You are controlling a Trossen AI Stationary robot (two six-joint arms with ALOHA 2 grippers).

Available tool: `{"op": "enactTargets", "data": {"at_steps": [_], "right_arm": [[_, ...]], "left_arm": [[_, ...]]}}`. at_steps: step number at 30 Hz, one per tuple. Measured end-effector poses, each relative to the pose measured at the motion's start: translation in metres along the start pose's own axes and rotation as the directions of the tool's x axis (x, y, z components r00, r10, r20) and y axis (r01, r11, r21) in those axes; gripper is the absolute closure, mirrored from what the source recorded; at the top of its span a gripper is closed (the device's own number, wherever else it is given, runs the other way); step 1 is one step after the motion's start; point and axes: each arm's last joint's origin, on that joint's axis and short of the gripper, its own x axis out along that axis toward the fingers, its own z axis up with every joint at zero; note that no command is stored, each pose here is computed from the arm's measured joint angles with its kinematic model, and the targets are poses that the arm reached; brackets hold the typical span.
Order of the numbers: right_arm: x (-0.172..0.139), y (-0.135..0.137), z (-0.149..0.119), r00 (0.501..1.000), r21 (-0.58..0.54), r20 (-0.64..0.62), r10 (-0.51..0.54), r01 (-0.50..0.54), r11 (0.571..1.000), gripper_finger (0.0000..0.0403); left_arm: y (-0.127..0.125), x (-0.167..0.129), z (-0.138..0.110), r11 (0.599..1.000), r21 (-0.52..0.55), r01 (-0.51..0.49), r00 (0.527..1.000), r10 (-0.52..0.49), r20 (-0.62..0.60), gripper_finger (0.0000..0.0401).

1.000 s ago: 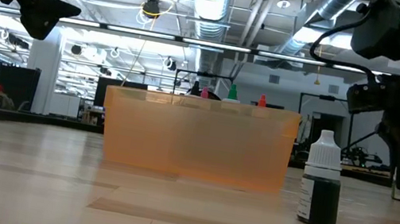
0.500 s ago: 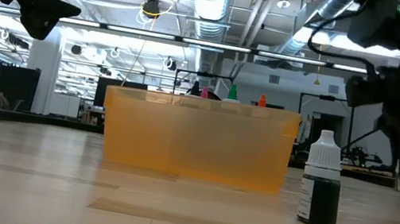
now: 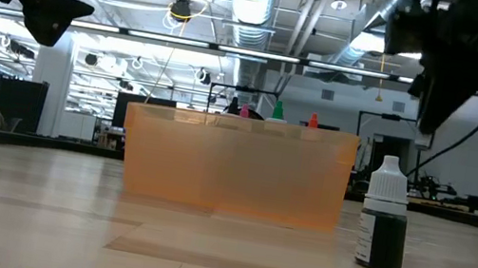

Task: Pick & Place food coloring
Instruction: Put the top small green food coloring bottle into the orange bin

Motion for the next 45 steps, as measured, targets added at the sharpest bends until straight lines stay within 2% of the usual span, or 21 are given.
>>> {"op": "enactTargets", "data": {"at_steps": [3,6,17,23,26,31,38,45], "right_arm": [[0.000,-0.007,-0.006,0.995,0.006,-0.063,-0.073,0.074,0.997,0.0332],[0.001,-0.011,-0.009,0.990,0.005,-0.102,-0.093,0.094,0.996,0.0332],[0.000,-0.014,0.000,0.998,-0.002,-0.020,-0.063,0.063,0.998,0.0332],[-0.003,-0.004,0.023,0.981,-0.116,0.146,0.128,-0.111,0.987,0.0332],[-0.007,0.001,0.039,0.962,-0.182,0.198,0.190,-0.154,0.971,0.0332],[-0.003,0.010,0.065,0.964,-0.255,0.177,0.198,-0.150,0.955,0.0332],[0.022,0.022,0.102,0.975,-0.339,0.104,0.196,-0.150,0.929,0.0332],[0.027,0.025,0.126,0.970,-0.328,0.118,0.211,-0.162,0.930,0.0332]], "left_arm": [[0.000,0.000,0.000,1.000,0.000,0.014,1.000,-0.014,-0.005,0.0161],[-0.001,0.000,0.000,1.000,0.000,0.023,1.000,-0.023,-0.008,0.0161],[-0.001,0.000,0.000,1.000,0.000,0.024,1.000,-0.024,-0.009,0.0161],[-0.001,0.000,0.000,1.000,0.000,0.024,1.000,-0.024,-0.009,0.0161],[-0.001,0.000,0.000,1.000,0.000,0.024,1.000,-0.024,-0.009,0.0161],[-0.001,0.000,0.000,1.000,0.000,0.026,1.000,-0.026,-0.009,0.0161],[-0.001,0.000,0.000,1.000,0.000,0.030,0.999,-0.030,-0.012,0.0161],[-0.001,0.000,-0.001,0.999,0.000,0.032,0.999,-0.032,-0.014,0.0161]]}}
